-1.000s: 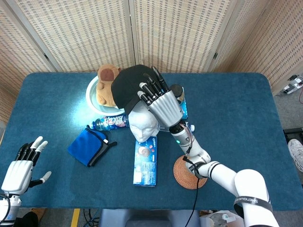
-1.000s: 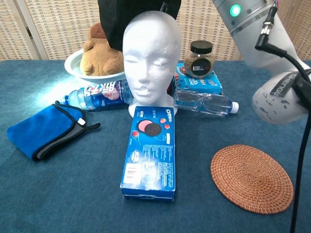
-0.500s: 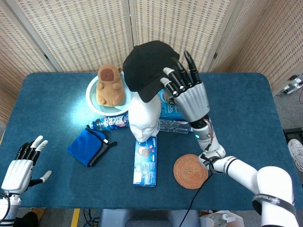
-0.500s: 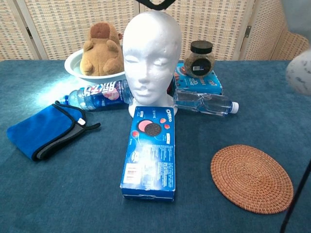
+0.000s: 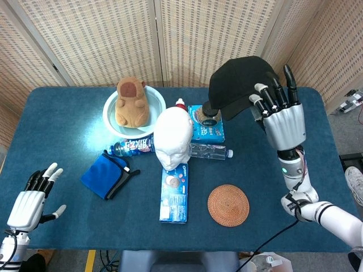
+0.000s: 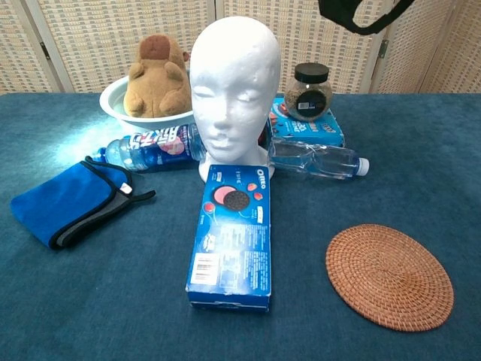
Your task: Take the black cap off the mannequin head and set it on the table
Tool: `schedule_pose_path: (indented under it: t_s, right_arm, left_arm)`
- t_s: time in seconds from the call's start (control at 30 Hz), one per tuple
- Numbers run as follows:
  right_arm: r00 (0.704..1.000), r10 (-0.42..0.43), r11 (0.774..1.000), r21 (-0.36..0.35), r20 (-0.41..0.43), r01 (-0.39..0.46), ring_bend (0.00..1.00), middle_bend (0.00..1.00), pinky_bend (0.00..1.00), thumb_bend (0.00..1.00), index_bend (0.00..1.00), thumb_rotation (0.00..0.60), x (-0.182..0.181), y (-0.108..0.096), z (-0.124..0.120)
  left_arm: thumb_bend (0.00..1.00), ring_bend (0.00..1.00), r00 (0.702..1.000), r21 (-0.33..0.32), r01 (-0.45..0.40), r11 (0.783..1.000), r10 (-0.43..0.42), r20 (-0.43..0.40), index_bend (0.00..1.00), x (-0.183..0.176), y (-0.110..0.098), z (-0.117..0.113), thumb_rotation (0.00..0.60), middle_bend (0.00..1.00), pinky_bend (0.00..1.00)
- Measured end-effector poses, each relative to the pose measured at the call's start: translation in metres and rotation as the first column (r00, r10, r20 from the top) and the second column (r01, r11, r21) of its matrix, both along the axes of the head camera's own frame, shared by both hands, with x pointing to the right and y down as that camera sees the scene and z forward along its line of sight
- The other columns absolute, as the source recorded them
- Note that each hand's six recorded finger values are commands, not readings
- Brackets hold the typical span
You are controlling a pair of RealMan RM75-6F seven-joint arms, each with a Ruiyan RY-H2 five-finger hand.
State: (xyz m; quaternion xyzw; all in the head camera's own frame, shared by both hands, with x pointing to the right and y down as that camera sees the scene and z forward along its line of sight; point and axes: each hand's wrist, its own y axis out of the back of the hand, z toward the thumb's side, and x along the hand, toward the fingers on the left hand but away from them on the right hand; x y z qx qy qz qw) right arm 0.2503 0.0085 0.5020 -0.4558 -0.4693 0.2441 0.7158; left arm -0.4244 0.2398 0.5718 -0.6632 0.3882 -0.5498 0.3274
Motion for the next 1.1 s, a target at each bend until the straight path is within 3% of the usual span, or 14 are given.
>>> schedule_pose_path:
  t_s: [0.27,0.8,1.1]
  right_arm:
    - [0.996,0.064,0.990,-0.119,-0.067,-0.072,0.22,0.44,0.06,0.43,0.87,0.600,0.042,0.036,0.037]
    - [0.989,0.096,0.958,-0.260,-0.112,-0.123,0.22,0.44,0.06,0.43,0.87,0.600,0.064,0.062,0.102]
    - [0.985,0.121,0.917,-0.366,-0.119,-0.157,0.22,0.44,0.06,0.43,0.87,0.600,0.072,0.077,0.143]
  left_arm:
    - [0.19,0.02,1.000,-0.004,-0.002,1.000,0.002,0.002,0.04,0.001,0.001,0.001,0.600,0.00,0.00]
    - [0.19,0.02,1.000,-0.018,0.002,1.000,-0.002,0.004,0.04,0.000,0.002,0.005,0.600,0.00,0.00]
    - [0.19,0.02,1.000,-0.022,0.001,1.000,-0.001,0.003,0.04,0.002,0.002,0.007,0.600,0.00,0.00]
